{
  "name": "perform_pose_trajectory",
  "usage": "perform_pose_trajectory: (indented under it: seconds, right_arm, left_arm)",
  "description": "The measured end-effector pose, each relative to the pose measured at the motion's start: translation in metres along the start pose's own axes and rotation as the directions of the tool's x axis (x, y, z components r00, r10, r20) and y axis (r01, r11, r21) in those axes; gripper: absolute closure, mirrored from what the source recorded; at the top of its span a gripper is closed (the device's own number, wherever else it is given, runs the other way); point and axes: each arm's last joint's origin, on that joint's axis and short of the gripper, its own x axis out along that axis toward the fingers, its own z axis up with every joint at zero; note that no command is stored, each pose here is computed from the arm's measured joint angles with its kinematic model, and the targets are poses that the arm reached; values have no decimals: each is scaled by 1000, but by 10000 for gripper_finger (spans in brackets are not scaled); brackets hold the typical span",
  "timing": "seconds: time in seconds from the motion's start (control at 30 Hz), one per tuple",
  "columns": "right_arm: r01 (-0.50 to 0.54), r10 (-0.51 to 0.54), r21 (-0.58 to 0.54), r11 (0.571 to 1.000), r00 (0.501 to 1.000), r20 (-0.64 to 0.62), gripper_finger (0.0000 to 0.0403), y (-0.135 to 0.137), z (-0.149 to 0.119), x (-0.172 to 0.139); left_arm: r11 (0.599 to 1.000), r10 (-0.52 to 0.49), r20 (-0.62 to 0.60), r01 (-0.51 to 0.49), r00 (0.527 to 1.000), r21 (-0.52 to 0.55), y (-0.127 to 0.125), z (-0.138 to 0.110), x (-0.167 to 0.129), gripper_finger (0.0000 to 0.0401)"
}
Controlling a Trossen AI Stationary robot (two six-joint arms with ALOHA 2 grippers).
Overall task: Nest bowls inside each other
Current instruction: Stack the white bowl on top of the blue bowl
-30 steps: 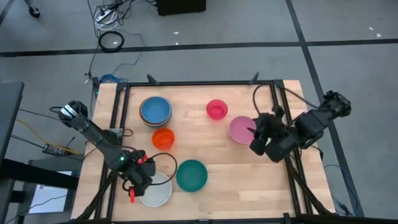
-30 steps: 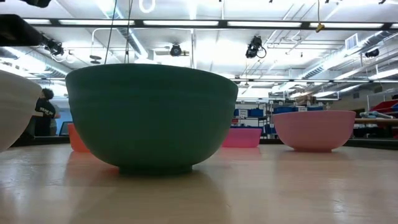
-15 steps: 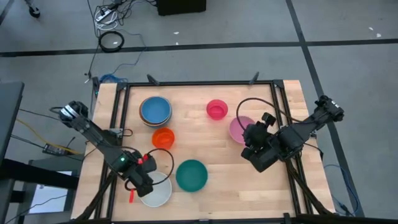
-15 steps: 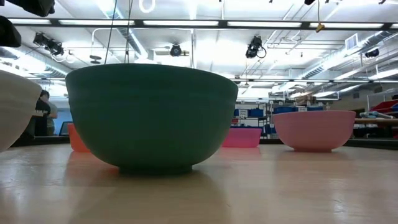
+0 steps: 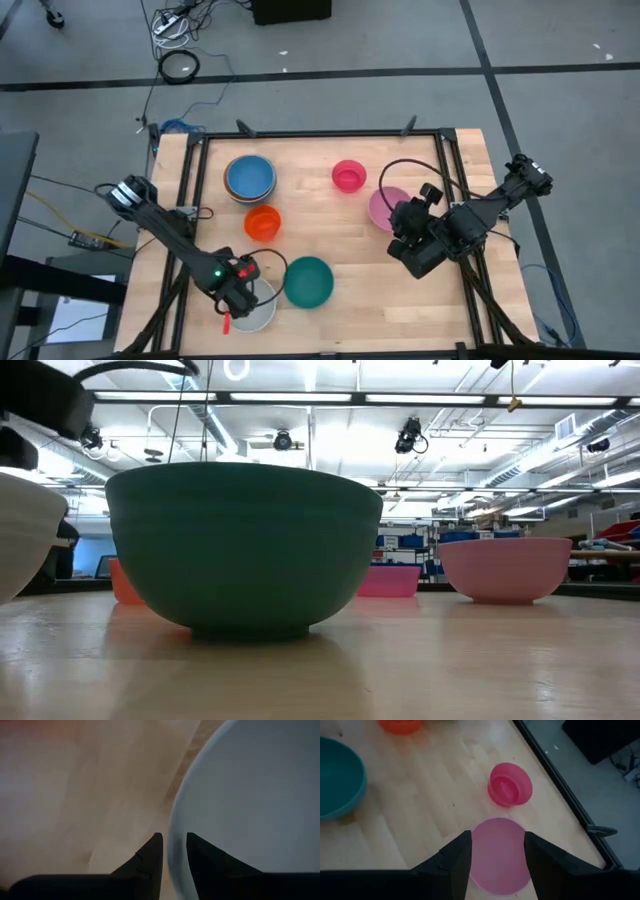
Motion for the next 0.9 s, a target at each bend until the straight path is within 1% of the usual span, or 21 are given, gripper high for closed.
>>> perform_pose_trajectory:
  seconds: [0.13, 0.2, 0.27, 0.3, 0.37, 0.43, 0.5, 0.57, 0.6, 0.63, 0.67, 0.7, 0.77, 0.8, 0.83, 0.9]
  right_arm:
    - [0, 0, 0, 1000, 1000, 0, 236, 0, 0, 0]
    - [0, 0, -4, 1000, 1000, 0, 236, 0, 0, 0]
    - [0, 0, -5, 1000, 1000, 1, 236, 0, 0, 0]
    - [0, 0, -8, 1000, 1000, 1, 236, 0, 0, 0]
    - [0, 0, -10, 1000, 1000, 1, 236, 0, 0, 0]
    - [1, -1, -11, 1000, 1000, 1, 236, 0, 0, 0]
    - [2, -2, -19, 1000, 1000, 1, 236, 0, 0, 0]
    - [6, -6, -23, 1000, 1000, 0, 236, -1, 1, 1]
    - [9, -9, -22, 1000, 1000, 1, 236, -1, 1, 1]
    - [16, -16, -20, 1000, 1000, 8, 236, -2, 2, 2]
    - [23, -23, -19, 1000, 1000, 16, 236, -2, 2, 2]
    - [31, -30, -18, 999, 999, 25, 236, -3, 3, 3]
    - [45, -45, -13, 999, 998, 44, 236, -3, 4, 3]
    - [49, -49, -6, 999, 997, 51, 236, -4, 5, 4]
    - [50, -50, 2, 999, 997, 59, 236, -3, 6, 4]
    - [46, -47, 11, 999, 997, 69, 236, -3, 7, 4]
  left_arm:
    - [1000, -8, 3, 8, 1000, 26, -6, 2, 9, 312]
    - [999, -11, 3, 11, 1000, 39, -7, 2, 9, 334]
    - [999, -28, 1, 28, 1000, 41, -7, 2, 6, 373]
    - [998, -42, 5, 42, 999, 41, -7, 3, 3, 385]
    - [998, -47, 7, 46, 999, 45, -6, 3, -4, 392]
    - [998, -38, 8, 37, 999, 58, -6, 4, -16, 394]
    - [997, -10, 51, 6, 999, 81, -4, 7, -41, 395]
    - [993, 76, 143, -88, 987, 79, 6, 10, -75, 396]
    - [986, 133, 200, -149, 971, 68, 14, 13, -92, 397]
    - [977, 190, 270, -209, 944, 42, 22, 16, -109, 397]
    - [967, 240, 345, -256, 907, 2, 31, 20, -126, 397]
    - [964, 256, 424, -263, 869, -41, 39, 25, -141, 398]
    - [970, 231, 564, -234, 793, -68, 59, 35, -163, 398]
    - [968, 241, 604, -231, 760, -96, 72, 38, -171, 398]
    - [958, 280, 623, -254, 730, -133, 85, 43, -177, 398]
    - [913, 400, 616, -349, 678, -209, 113, 49, -183, 398]
